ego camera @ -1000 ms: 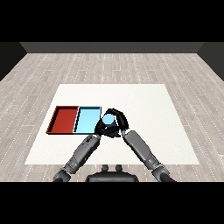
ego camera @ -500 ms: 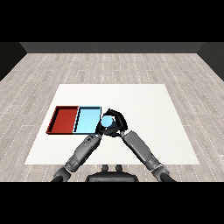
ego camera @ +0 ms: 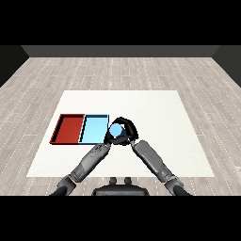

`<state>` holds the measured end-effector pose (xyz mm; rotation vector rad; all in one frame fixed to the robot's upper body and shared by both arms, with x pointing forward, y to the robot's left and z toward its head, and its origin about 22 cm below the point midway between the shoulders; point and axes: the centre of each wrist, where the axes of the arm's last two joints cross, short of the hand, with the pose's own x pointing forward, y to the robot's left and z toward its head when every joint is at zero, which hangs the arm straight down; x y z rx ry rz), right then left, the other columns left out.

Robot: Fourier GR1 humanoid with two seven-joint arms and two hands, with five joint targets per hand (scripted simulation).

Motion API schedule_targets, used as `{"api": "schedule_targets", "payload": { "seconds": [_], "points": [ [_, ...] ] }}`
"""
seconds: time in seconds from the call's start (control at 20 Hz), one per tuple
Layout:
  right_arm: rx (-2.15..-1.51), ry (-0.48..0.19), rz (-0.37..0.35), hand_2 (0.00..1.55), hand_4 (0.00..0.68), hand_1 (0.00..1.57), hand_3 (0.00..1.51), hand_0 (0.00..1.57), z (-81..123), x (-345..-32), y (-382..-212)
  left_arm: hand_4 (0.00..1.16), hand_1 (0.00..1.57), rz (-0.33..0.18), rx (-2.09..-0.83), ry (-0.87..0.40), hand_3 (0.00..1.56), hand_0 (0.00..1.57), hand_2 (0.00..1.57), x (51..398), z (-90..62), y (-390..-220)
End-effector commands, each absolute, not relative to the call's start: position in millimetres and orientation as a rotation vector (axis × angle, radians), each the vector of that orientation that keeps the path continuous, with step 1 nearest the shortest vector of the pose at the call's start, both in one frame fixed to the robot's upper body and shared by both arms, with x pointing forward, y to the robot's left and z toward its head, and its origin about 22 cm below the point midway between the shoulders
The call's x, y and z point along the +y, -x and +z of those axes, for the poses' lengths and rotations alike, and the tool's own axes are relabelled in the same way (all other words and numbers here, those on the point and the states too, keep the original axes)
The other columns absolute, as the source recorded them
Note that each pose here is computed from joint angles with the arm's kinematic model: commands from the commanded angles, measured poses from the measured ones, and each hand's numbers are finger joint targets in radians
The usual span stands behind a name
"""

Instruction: Pick the blue can and put it in the blue box

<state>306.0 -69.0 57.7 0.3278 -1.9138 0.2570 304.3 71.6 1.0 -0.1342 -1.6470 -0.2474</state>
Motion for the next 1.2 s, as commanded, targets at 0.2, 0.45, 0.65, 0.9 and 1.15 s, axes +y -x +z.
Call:
{"api": "schedule_targets", "payload": {
  "seconds": [0.2, 0.45, 0.65, 0.9, 1.15],
  "points": [
    [-1.904, -0.386, 0.259, 1.45, 0.592, 1.48, 1.4, 1.48, 47.9, -66.3, -290.8, 0.65, 0.63, -0.232, -1.688, 0.11, 0.36, 0.63, 0.68, 43.5, 5.3, -304.1],
    [-1.908, -0.368, 0.243, 1.45, 0.575, 1.46, 1.4, 1.46, 68.4, -66.4, -298.3, 0.62, 1.44, -0.091, -1.652, 0.139, 1.04, 1.44, 1.35, 72.4, -0.1, -299.5],
    [-1.86, -0.382, 0.176, 1.25, 0.408, 1.18, 1.12, 1.18, 67.7, -78.5, -299.5, 0.7, 1.57, -0.035, -1.782, 0.104, 1.47, 1.57, 1.57, 70.3, 1.0, -317.4],
    [-1.847, -0.347, 0.222, 0.0, 0.0, 0.0, 0.0, 0.0, 62.4, -71.0, -296.9, 1.04, 1.57, -0.021, -1.83, 0.108, 1.47, 1.57, 1.55, 65.3, -2.0, -308.7],
    [-1.887, -0.29, 0.198, 0.0, 0.0, 0.0, 0.0, 0.0, 61.8, -61.4, -304.0, 1.11, 1.57, -0.001, -1.852, 0.143, 1.46, 1.57, 1.55, 77.8, -5.6, -301.4]
  ]
}}
